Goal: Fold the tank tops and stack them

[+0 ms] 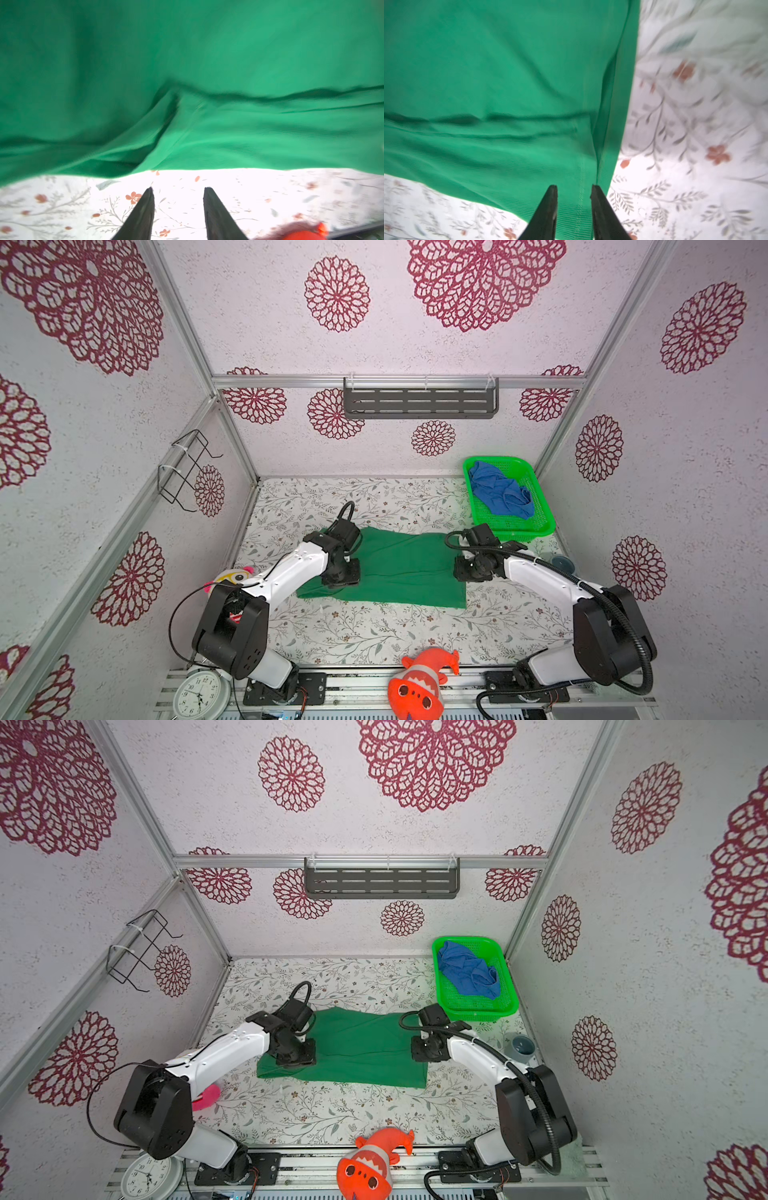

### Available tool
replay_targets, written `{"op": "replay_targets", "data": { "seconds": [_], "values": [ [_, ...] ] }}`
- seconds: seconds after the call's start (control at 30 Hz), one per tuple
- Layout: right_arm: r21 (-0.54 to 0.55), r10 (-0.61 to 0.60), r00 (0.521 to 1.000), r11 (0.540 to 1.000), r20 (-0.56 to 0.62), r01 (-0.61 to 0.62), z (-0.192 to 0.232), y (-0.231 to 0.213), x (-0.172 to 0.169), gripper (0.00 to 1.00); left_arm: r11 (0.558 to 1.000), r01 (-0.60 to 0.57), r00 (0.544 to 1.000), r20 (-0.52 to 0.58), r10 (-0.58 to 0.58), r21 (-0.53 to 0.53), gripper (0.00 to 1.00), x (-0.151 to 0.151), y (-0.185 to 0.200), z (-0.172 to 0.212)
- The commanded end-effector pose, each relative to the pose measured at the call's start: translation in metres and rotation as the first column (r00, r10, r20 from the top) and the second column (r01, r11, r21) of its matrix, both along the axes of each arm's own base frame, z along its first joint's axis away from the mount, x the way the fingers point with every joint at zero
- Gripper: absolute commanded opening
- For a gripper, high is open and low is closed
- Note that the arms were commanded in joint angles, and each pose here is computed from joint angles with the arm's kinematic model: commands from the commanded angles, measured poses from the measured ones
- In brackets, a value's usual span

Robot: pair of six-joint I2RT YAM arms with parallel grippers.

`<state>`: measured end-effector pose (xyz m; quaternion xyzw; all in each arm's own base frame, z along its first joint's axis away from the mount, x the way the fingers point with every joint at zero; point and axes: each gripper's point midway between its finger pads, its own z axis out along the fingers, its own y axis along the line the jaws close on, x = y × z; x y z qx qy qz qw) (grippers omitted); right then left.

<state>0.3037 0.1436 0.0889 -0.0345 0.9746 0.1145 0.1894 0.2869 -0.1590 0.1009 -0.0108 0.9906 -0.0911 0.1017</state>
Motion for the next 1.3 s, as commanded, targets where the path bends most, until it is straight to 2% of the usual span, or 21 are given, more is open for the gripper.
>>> {"op": "replay_targets", "data": {
  "seconds": [0.0, 0.1, 0.23, 0.33, 0.43, 0.57, 0.73, 0.9, 1.03, 1.27],
  "values": [
    [-0.044, 0.068, 0.995, 0.997, 0.074, -0.065, 0.022, -0.003, 0.026, 0.34, 0.994, 0.091, 0.99, 0.104, -0.097, 0.058, 0.42, 0.048, 0.001, 0.024],
    [-0.053, 0.073, 0.99, 0.996, 0.122, -0.067, 0.029, 0.0, 0.056, 0.34, 0.987, 0.134, 0.969, 0.198, -0.15, 0.091, 0.4, 0.106, -0.005, 0.028],
    [-0.041, 0.053, 0.984, 0.998, 0.172, -0.047, 0.036, 0.005, 0.09, 0.34, 0.985, 0.158, 0.953, 0.25, -0.172, 0.075, 0.38, 0.173, -0.014, 0.016],
    [-0.028, 0.043, 0.983, 0.999, 0.178, -0.038, 0.034, 0.007, 0.101, 0.34, 0.98, 0.175, 0.937, 0.289, -0.194, 0.092, 0.38, 0.213, -0.019, 0.008],
    [-0.03, 0.031, 0.985, 0.999, 0.172, -0.026, 0.026, 0.005, 0.106, 0.34, 0.977, 0.191, 0.934, 0.29, -0.209, 0.09, 0.38, 0.236, -0.027, -0.013],
    [-0.024, -0.005, 0.986, 1.0, 0.169, 0.009, 0.017, -0.004, 0.109, 0.34, 0.974, 0.214, 0.941, 0.252, -0.226, 0.075, 0.4, 0.244, -0.037, -0.043],
    [-0.008, -0.031, 0.985, 0.999, 0.17, 0.032, 0.013, -0.008, 0.11, 0.34, 0.969, 0.234, 0.95, 0.195, -0.244, 0.074, 0.45, 0.23, -0.039, -0.067],
    [-0.01, -0.054, 0.982, 0.998, 0.182, 0.056, 0.016, -0.015, 0.117, 0.34, 0.972, 0.225, 0.962, 0.145, -0.232, 0.061, 0.44, 0.215, -0.038, -0.08],
    [-0.036, -0.081, 0.976, 0.995, 0.2, 0.09, 0.019, -0.026, 0.129, 0.36, 0.974, 0.222, 0.964, 0.139, -0.227, 0.048, 0.33, 0.209, -0.041, -0.085],
    [-0.122, -0.068, 0.987, 0.989, 0.148, 0.086, -0.006, -0.03, 0.152, 0.39, 0.976, 0.217, 0.964, 0.155, -0.218, 0.023, 0.02, 0.212, -0.046, -0.078]
  ]
}}
